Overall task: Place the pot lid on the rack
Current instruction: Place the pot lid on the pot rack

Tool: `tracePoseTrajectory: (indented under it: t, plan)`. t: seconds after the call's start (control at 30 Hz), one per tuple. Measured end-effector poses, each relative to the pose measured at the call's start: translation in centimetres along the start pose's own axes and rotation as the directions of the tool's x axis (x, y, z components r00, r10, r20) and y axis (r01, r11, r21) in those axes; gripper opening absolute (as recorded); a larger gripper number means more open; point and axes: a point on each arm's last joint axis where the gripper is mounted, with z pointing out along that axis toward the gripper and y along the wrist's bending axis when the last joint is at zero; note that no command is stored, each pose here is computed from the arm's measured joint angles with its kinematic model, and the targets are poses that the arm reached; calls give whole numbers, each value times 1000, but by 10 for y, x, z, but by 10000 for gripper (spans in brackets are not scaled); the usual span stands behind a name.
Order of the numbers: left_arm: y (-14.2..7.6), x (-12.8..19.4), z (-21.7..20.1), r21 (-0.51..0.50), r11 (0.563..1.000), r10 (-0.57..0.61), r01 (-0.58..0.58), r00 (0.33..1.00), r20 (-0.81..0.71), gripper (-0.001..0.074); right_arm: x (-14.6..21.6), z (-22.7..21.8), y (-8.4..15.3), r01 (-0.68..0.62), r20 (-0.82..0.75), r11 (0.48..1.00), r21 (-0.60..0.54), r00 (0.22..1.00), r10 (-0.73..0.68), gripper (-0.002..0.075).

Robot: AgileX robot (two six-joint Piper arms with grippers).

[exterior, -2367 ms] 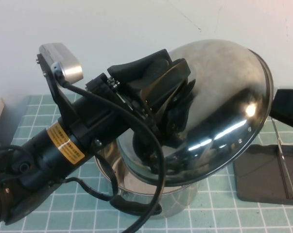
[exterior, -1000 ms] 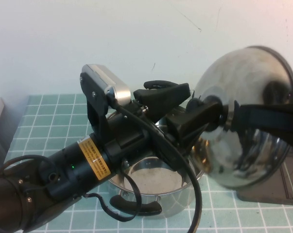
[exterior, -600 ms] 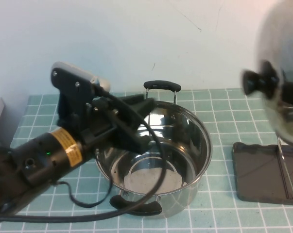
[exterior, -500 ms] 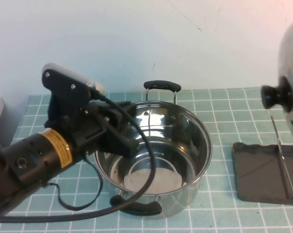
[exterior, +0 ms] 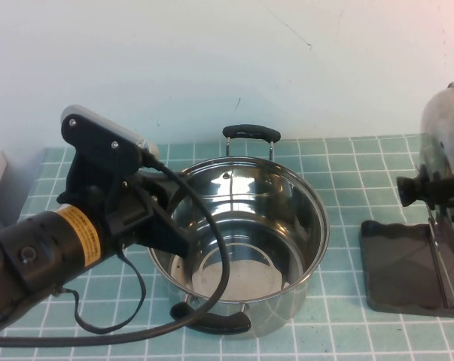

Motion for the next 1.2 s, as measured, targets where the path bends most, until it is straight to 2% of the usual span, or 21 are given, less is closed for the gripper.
tracePoseTrajectory:
  t: [0.17,0.4,0.6,0.8,0.97,1.07,1.2]
  plan:
    - [2,3,0,-24,999,24,-25,999,-37,0,1,10,-6,-12,-4,1000,25,1000,12,126]
    - [5,7,0,-51,998,37,-41,996,-75,-1,0,10,-7,-13,3,999,33,1000,13,239]
    - [7,7,-3,-76,996,40,-47,994,-97,-1,0,3,-4,11,5,1000,29,1000,-12,262]
    - [11,0,-23,-145,986,71,-87,991,-109,-1,-2,-37,11,79,67,995,55,994,-82,256]
    - [9,6,-56,-171,980,85,-97,994,-74,-1,3,-86,26,124,152,982,143,978,-145,244]
    - [9,18,-74,-194,976,84,-98,993,-83,-1,10,-119,37,159,258,965,211,943,-211,232]
    - [11,39,-101,-256,965,33,-56,995,-93,-1,28,-158,52,166,422,944,285,863,-279,159]
